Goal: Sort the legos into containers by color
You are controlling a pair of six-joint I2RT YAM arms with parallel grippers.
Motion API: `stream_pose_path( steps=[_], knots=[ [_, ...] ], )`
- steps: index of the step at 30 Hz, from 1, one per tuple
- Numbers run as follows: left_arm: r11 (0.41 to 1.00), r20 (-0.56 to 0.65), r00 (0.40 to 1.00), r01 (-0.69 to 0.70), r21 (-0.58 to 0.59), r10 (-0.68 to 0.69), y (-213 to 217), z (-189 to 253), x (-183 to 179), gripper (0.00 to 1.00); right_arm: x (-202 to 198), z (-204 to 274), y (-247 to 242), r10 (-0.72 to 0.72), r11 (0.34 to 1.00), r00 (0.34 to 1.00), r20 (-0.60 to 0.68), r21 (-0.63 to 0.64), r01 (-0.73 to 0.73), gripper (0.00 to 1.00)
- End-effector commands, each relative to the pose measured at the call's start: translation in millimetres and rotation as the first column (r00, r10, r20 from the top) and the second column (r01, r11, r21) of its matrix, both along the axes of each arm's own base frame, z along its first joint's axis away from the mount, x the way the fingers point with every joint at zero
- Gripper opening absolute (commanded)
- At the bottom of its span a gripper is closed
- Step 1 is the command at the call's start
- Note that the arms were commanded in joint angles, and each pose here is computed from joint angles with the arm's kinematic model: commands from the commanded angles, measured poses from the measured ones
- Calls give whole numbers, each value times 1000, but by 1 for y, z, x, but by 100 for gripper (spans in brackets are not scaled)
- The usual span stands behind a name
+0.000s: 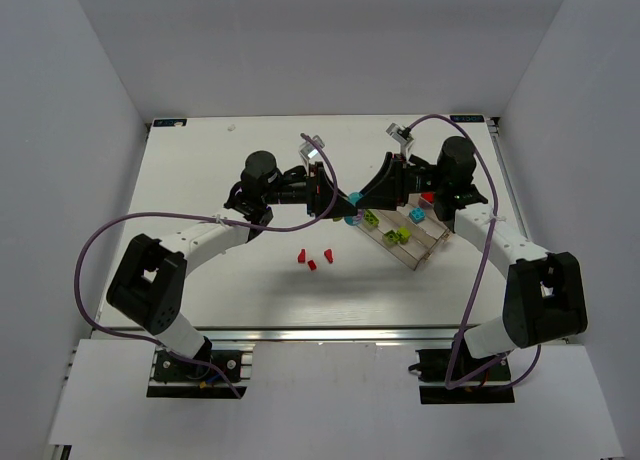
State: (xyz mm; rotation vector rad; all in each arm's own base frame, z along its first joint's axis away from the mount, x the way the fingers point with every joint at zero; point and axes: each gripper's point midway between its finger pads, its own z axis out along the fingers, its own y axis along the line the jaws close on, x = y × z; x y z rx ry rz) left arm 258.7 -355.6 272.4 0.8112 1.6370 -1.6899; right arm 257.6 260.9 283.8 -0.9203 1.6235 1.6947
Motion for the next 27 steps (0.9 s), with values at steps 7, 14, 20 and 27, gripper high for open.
stream_pose_path(
  steps=[7,14,20,27],
  knots=[
    [1000,20,1000,11,-13,-11,-2,15,-4,26,-9,13,-1,43,998,995,92,30,-46,0],
    [1000,20,1000,16,-13,-15,0,16,-7,68,-5,11,-7,23,999,996,91,23,-25,0],
    [1000,28,1000,13,-20,-12,2,21,-5,74,-4,10,-10,8,1000,995,103,19,-10,0],
    [1000,53,998,-15,-5,15,10,27,-1,73,5,7,-17,-31,999,993,115,-5,32,0]
  ],
)
